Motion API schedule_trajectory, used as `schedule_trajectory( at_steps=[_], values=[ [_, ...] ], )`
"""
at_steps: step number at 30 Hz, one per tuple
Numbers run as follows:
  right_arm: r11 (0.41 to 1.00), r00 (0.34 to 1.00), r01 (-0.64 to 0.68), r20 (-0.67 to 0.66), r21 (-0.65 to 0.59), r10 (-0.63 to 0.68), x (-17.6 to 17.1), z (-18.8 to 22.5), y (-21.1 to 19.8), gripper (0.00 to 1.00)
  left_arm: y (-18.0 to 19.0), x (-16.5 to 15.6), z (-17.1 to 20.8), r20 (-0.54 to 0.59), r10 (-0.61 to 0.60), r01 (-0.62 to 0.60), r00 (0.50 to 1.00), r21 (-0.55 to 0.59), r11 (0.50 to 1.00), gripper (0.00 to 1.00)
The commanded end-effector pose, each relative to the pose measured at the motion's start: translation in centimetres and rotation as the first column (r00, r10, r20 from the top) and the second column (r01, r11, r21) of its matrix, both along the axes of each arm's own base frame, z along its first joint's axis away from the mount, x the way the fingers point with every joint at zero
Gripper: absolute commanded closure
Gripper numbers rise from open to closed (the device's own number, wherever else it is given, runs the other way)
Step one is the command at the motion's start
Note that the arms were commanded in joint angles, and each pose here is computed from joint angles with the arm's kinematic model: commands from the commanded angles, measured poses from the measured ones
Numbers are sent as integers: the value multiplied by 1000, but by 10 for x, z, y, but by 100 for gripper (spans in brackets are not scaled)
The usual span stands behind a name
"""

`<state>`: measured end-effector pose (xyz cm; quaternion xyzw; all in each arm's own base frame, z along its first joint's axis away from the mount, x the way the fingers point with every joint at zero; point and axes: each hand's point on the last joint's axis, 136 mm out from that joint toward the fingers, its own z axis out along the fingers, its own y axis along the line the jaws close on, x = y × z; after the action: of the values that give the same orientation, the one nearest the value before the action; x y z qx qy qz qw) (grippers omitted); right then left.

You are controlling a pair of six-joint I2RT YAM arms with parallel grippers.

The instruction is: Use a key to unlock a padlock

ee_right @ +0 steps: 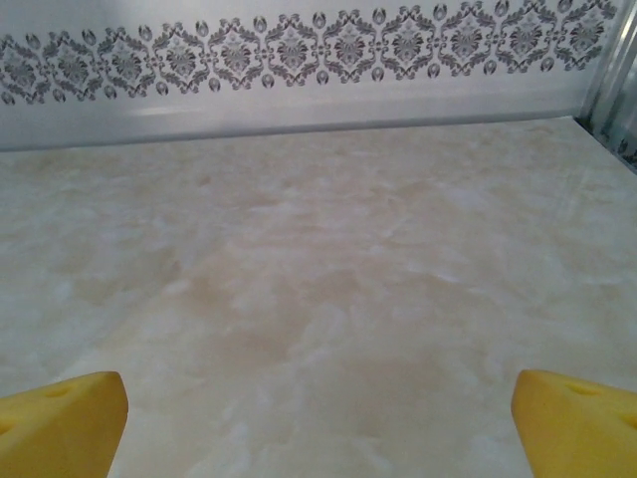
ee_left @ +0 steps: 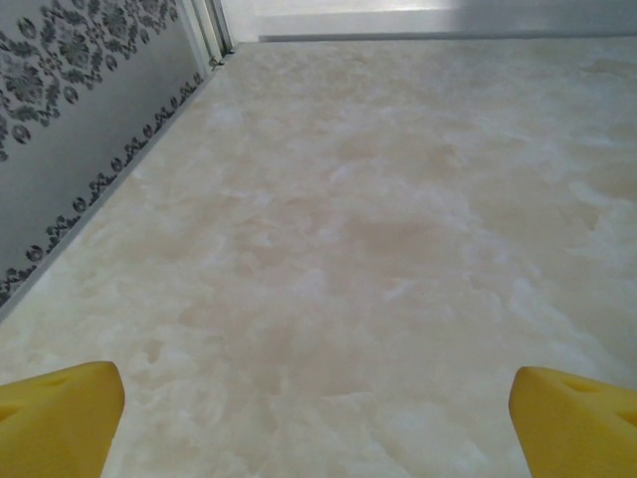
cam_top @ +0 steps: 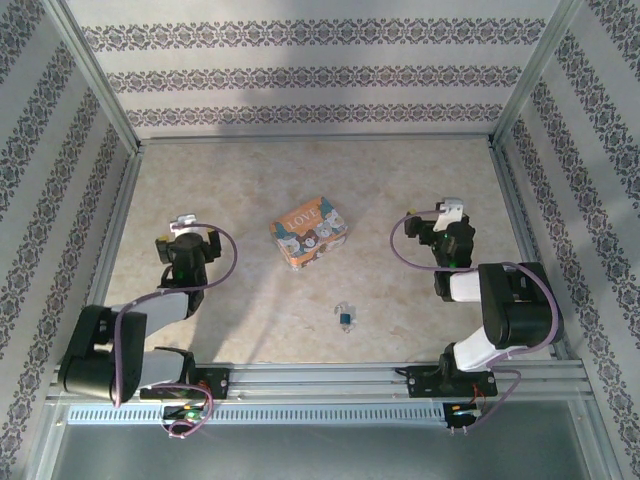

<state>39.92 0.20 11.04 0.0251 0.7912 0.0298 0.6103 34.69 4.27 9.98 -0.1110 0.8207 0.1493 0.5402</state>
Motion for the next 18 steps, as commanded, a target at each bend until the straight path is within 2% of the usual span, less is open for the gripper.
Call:
schedule_trajectory(
  at_steps=[1, 13, 16, 18],
  values=[
    [999, 999, 22, -28, -30, -23, -1, -3, -5, 2, -7, 19, 28, 154, -64, 64, 986, 7, 998, 1],
    [999, 999, 22, -28, -33, -23, -1, -3, -5, 1, -26, 30, 4, 214, -193, 192, 958, 24, 981, 1],
    [999, 999, 25, -28, -33, -25, -1, -3, -6, 2, -19, 39, -2, 161, -171, 175, 972, -13, 984, 1],
    [999, 999, 23, -29, -33, -24, -1, -4, -5, 2, -17, 51, -10, 75, -176, 180, 982, -51, 982, 1]
  ],
)
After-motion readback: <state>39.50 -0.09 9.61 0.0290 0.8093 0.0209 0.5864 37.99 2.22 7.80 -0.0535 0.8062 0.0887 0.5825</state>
